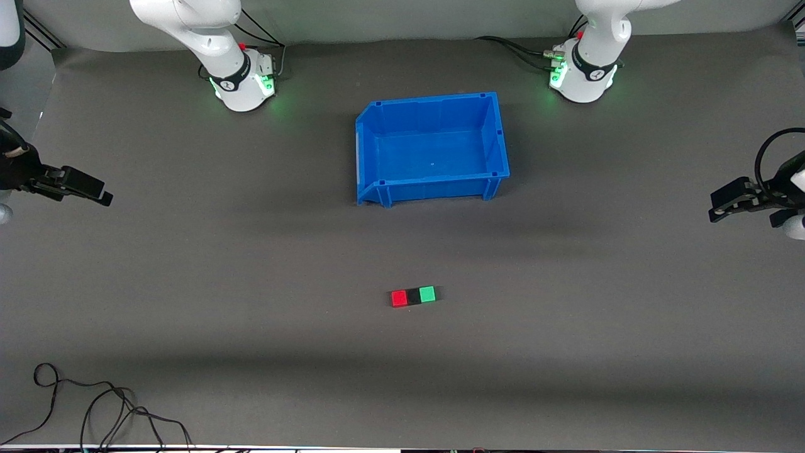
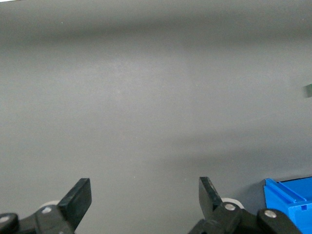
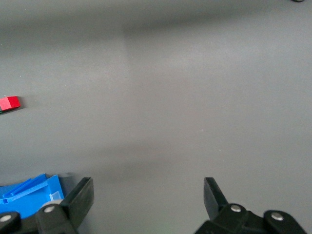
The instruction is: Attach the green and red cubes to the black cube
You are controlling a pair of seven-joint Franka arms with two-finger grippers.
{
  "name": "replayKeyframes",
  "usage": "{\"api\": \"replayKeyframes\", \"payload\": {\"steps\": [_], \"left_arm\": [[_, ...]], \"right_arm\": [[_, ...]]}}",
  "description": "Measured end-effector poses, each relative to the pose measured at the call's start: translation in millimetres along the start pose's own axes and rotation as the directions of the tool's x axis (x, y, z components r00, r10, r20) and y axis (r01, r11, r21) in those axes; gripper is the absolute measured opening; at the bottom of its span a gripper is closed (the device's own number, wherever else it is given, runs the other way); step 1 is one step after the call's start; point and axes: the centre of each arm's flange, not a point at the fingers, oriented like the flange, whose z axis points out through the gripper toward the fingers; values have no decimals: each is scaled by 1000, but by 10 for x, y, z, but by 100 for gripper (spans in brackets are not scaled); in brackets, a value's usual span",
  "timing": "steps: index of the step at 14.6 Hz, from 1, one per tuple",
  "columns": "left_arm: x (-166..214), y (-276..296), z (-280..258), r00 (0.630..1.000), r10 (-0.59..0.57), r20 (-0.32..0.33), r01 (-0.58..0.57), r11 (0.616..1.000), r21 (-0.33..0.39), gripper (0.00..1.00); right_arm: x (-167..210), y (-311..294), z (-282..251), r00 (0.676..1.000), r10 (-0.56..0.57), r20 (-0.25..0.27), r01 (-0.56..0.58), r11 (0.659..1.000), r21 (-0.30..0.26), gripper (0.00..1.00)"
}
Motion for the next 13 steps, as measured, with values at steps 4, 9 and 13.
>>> {"api": "replayKeyframes", "payload": {"steps": [4, 9, 13], "left_arm": [[-122, 26, -58, 1000, 0, -1, 0, 1000, 5, 100], [-157, 35, -58, 1000, 0, 2, 0, 1000, 6, 100], [-157, 35, -54, 1000, 0, 3, 0, 1000, 6, 100]], "right_arm": [[-22, -51, -133, 1000, -10, -26, 10, 1000, 3, 100], [-33, -76, -136, 1000, -14, -21, 15, 1000, 2, 100], [-34, -76, -134, 1000, -14, -20, 15, 1000, 2, 100]]}}
